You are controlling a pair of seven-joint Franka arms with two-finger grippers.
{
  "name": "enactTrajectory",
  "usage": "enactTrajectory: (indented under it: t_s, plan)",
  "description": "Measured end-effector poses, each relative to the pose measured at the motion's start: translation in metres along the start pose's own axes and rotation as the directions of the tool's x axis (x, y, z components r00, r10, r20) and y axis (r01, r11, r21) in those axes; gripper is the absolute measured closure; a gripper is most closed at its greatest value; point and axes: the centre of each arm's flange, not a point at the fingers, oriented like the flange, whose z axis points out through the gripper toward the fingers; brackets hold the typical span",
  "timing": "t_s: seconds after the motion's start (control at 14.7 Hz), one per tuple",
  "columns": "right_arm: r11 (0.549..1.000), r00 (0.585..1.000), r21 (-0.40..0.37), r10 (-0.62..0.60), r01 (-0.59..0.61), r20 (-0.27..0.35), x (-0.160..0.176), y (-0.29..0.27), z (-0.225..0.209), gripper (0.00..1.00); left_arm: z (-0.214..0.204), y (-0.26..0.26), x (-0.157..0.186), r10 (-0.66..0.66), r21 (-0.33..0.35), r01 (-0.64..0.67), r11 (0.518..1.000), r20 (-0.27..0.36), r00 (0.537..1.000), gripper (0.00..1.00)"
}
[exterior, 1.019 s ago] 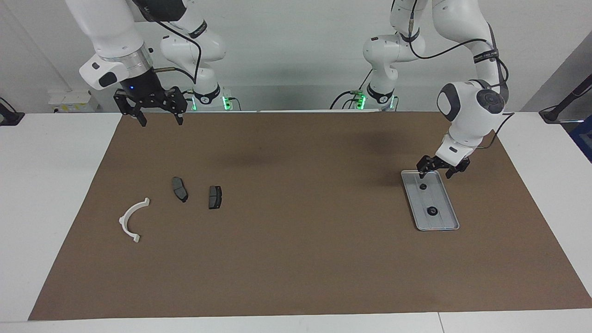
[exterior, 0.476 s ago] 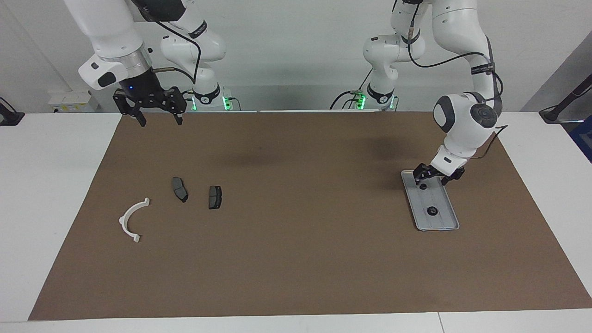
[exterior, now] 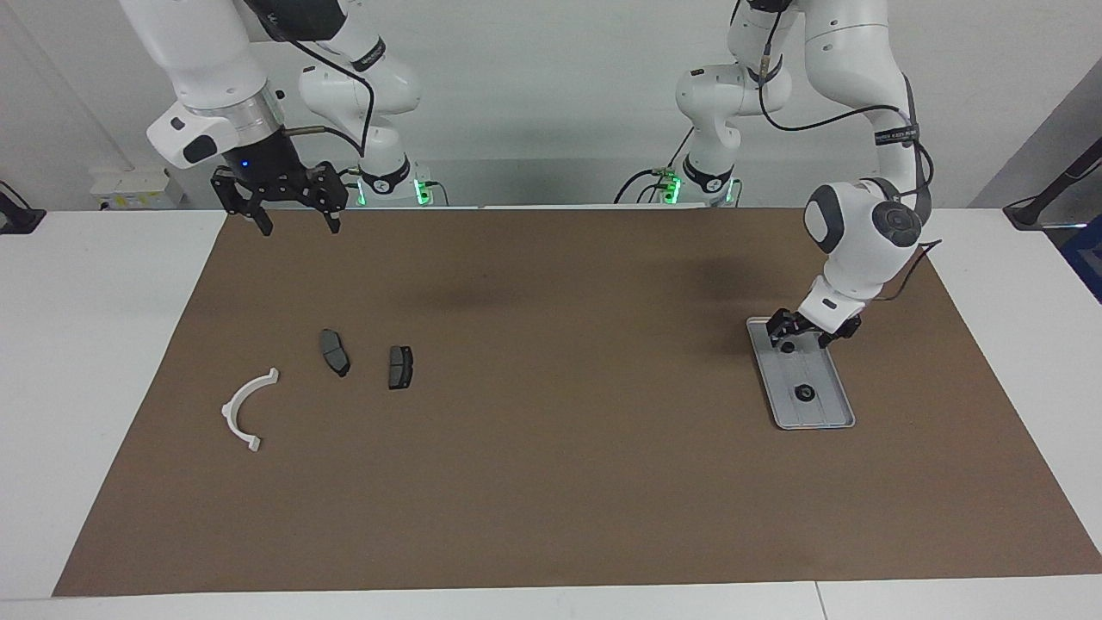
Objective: Place bearing gear from tray to pile
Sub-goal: 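Lower the left gripper and grasp a dark bearing gear in the tray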
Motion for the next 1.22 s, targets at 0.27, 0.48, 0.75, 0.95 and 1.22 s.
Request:
enactTrajectory:
  t_s: [0.27, 0.48, 0.75, 0.95, 1.22]
  plan:
    - [1.0, 1.0, 0.0, -0.003, 0.003, 0.001, 0.0, -0.002, 0.0, 0.0, 0.003, 0.0, 0.0, 0.012, -0.001, -0.012, 1.0, 0.005, 1.0, 0.0]
    - [1.0, 1.0, 0.0, -0.003, 0.003, 0.001, 0.0, -0.002, 0.001, 0.0, 0.005, 0.0, 0.0, 0.015, -0.001, -0.015, 1.0, 0.008, 1.0, 0.0]
    - [1.0, 1.0, 0.0, -0.002, 0.002, 0.001, 0.0, -0.001, 0.001, 0.0, 0.013, 0.0, 0.001, 0.016, -0.001, -0.016, 1.0, 0.009, 1.0, 0.07]
    - [1.0, 1.0, 0.0, -0.002, 0.002, 0.002, 0.0, -0.001, 0.001, 0.0, 0.016, 0.0, 0.001, 0.016, -0.002, -0.016, 1.0, 0.011, 1.0, 0.16]
    - [1.0, 1.0, 0.0, -0.002, 0.002, 0.003, 0.0, -0.001, 0.001, 0.0, 0.016, 0.001, 0.001, 0.018, -0.002, -0.018, 1.0, 0.011, 1.0, 0.44]
